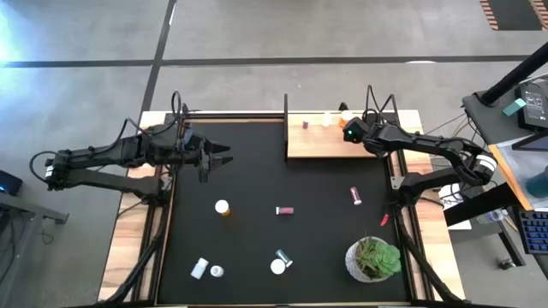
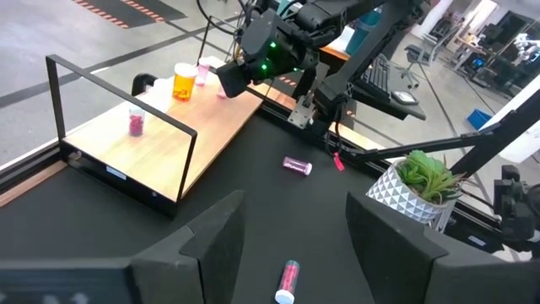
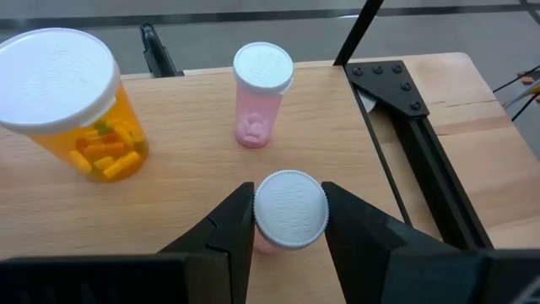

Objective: Pick and place medicine bottles onto shelf by color
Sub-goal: Put the left pink pill bottle on the shelf aligned with the other pink pill bottle

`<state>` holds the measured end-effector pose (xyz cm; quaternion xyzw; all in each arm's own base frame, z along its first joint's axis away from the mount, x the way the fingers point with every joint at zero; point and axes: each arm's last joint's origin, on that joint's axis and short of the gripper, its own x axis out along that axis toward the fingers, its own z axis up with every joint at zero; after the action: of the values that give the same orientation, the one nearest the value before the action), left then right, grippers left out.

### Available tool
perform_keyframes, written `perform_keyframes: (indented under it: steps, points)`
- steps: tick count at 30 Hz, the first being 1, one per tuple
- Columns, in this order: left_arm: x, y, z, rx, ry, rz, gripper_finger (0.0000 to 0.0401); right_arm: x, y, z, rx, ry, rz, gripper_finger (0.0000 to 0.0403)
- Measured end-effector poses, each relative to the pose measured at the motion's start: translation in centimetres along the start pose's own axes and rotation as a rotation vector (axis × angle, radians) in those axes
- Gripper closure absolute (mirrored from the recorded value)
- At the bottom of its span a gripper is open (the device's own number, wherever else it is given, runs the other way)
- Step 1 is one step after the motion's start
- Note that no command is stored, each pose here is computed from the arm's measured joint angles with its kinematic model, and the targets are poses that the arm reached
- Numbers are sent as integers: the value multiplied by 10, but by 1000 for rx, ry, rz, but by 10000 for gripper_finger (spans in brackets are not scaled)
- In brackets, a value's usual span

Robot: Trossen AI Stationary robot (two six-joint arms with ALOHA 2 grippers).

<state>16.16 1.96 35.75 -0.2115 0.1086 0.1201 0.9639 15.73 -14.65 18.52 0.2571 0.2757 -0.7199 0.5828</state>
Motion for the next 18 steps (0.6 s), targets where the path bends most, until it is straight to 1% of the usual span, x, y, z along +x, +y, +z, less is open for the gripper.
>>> perform_keyframes:
  steps: [18]
  points:
    - [0, 0, 0, -4, 1, 0, 211, 0, 0, 0, -4, -6, -2, 282]
